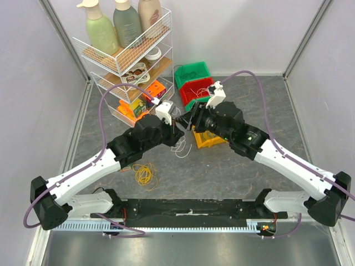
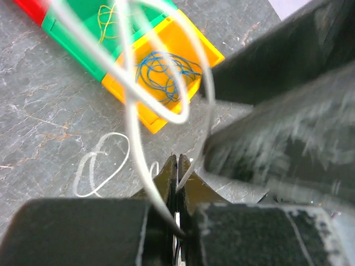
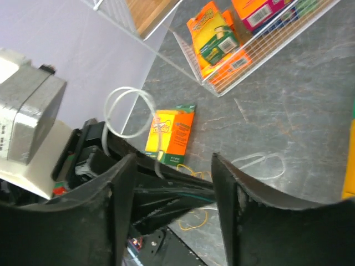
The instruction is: Untangle the cables
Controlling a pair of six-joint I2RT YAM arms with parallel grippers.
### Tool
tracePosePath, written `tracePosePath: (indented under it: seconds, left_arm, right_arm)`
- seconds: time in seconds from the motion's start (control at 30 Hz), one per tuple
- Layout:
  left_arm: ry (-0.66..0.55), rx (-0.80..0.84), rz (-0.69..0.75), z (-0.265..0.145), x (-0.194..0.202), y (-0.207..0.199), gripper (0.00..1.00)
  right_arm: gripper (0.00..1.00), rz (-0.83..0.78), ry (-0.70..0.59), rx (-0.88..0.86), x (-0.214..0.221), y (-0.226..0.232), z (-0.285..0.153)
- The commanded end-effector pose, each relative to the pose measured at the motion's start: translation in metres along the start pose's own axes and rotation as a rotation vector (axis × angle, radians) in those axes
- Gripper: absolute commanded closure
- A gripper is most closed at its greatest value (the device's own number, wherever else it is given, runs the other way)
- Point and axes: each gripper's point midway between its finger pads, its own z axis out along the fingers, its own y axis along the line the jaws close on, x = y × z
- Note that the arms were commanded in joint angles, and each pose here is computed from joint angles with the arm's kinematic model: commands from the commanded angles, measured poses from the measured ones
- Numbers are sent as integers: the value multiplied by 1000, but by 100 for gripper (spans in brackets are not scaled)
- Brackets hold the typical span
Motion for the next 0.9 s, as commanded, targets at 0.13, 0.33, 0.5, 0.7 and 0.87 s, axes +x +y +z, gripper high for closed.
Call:
tracePosePath:
  seconds: [0.13,0.33,0.5,0.7,0.87]
  left_arm:
    - [4,-104,-201,-29,-6,19,98]
    - [131,-73,-526,-35,3,28,98]
    - [211,-1,-717,-30,11,31,98]
    - [241,-18,-796,-27,22,34,98]
    - [222,-16,-848,-27,23,34,98]
  right_arm:
    - [16,-245,-2,123,-45,-95,-42]
    - [10,-497,139,-160,12,-76,-43]
    - [4,-537,107,-388,47,-16,-34]
    - [4,-451,118,-472,82,11,3]
    - [4,-417,165,-514,106,24,20]
